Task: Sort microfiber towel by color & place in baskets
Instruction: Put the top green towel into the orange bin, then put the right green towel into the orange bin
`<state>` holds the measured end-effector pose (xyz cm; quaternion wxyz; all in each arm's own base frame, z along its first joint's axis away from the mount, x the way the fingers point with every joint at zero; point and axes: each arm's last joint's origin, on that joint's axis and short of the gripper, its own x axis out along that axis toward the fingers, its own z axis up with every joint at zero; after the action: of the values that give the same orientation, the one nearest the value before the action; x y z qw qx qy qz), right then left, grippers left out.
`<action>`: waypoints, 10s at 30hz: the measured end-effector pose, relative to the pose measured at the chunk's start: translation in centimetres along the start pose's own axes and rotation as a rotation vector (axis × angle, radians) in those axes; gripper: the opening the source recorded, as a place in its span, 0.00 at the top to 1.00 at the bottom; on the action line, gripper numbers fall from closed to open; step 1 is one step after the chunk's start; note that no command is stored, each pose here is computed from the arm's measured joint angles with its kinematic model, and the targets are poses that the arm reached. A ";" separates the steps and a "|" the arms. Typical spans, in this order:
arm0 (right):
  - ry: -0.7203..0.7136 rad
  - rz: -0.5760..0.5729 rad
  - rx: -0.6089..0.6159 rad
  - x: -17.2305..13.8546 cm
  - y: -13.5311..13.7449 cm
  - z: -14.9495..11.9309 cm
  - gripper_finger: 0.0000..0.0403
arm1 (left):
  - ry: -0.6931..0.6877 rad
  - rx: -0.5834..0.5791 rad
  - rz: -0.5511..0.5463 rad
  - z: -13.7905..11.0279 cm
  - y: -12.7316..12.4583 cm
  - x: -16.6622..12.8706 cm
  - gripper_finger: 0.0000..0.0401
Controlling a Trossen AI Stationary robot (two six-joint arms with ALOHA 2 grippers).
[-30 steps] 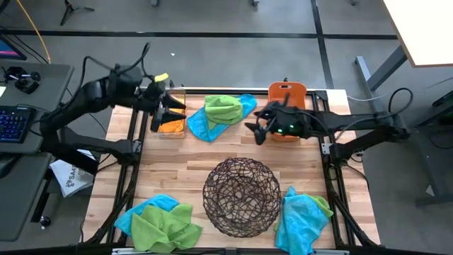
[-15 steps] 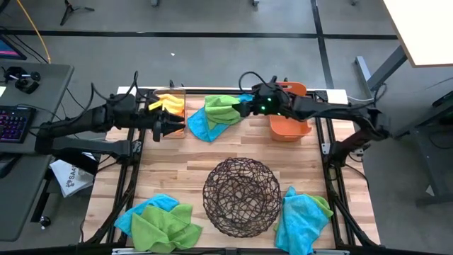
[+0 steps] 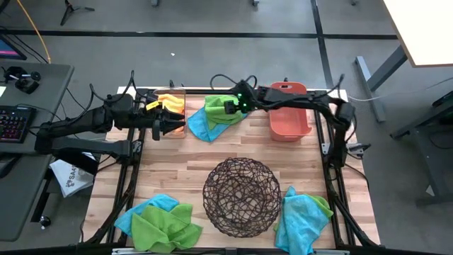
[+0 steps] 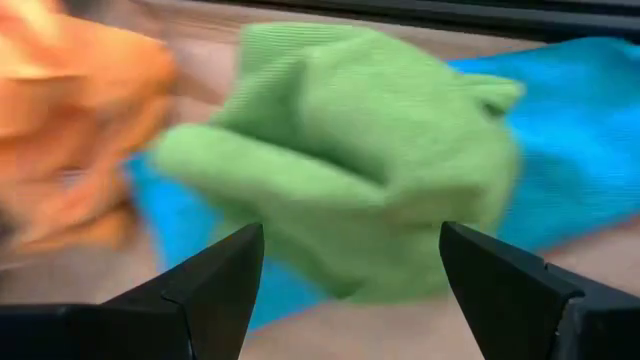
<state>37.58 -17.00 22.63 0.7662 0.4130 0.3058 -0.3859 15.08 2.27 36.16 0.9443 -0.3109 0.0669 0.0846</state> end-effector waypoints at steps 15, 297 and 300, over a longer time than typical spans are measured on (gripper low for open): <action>0.085 -0.235 -0.057 5.4 1.4 1.2 0.26 | 0.042 -0.008 -0.055 -0.1 -0.2 0.0 0.47; -0.209 -0.287 -0.351 -30.0 -6.3 -3.4 1.00 | -0.403 0.165 -0.401 3.7 -3.6 -1.4 0.47; -0.156 -0.225 -0.411 -26.4 -6.2 -3.5 1.00 | -0.414 0.153 -0.393 3.8 -3.6 -1.4 0.47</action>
<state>18.22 -7.22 39.28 0.8077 0.1808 0.3620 -0.4289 14.71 1.55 41.48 0.9569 -0.2220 -0.1823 -0.0437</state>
